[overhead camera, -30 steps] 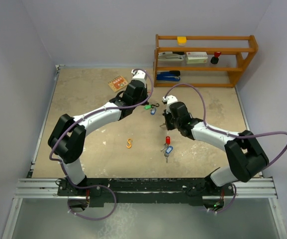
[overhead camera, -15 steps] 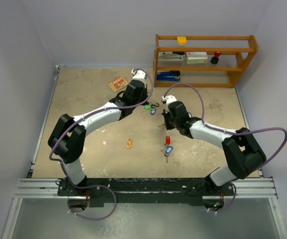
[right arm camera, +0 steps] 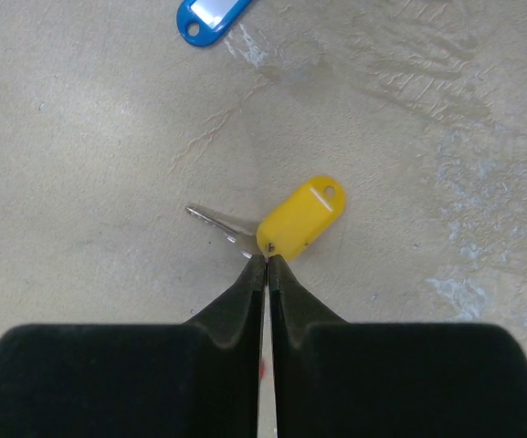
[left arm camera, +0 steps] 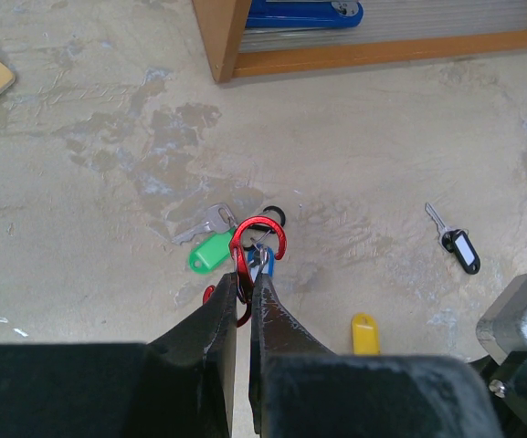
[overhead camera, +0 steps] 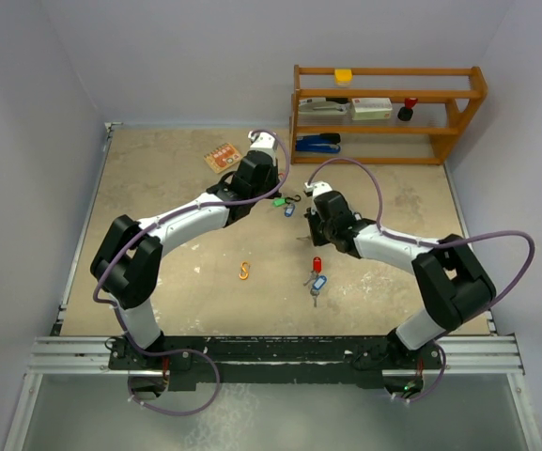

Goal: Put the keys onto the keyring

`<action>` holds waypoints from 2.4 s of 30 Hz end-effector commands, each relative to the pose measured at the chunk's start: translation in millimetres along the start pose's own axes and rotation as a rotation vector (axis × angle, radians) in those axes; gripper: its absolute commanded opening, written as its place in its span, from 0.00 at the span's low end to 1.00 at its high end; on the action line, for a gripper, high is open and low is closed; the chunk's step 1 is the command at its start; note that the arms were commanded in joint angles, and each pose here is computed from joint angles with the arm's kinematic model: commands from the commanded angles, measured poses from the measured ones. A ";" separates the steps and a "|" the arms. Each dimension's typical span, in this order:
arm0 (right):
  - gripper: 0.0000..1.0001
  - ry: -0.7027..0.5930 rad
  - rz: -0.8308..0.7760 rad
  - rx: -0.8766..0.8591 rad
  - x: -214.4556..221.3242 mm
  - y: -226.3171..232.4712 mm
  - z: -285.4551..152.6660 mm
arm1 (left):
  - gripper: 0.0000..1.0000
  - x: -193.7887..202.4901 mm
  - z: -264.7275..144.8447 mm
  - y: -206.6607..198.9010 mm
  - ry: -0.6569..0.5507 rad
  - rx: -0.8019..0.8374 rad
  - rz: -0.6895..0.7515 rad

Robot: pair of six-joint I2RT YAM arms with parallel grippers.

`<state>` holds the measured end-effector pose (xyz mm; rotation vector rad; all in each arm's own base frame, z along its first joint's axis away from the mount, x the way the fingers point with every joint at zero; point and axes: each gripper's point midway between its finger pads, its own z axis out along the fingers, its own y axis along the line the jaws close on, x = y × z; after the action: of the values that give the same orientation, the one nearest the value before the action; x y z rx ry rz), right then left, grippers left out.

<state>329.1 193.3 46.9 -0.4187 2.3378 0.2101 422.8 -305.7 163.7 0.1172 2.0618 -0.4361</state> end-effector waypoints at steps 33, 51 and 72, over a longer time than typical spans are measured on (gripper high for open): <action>0.32 -0.015 -0.022 -0.025 -20.9 8.7 7.9 | 0.00 -22.9 -5.9 -2.0 -0.064 0.005 -0.014; 0.32 0.018 -0.057 -0.046 -9.0 17.5 15.9 | 0.00 -23.2 -6.4 -2.2 -0.064 0.007 -0.013; 0.25 0.003 -0.059 -0.020 -19.0 14.4 17.9 | 0.00 -21.3 -4.3 -1.6 -0.058 0.003 -0.007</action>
<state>339.2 209.6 34.9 -0.4958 2.3626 0.1987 423.1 -305.1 163.6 0.1149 2.0617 -0.4321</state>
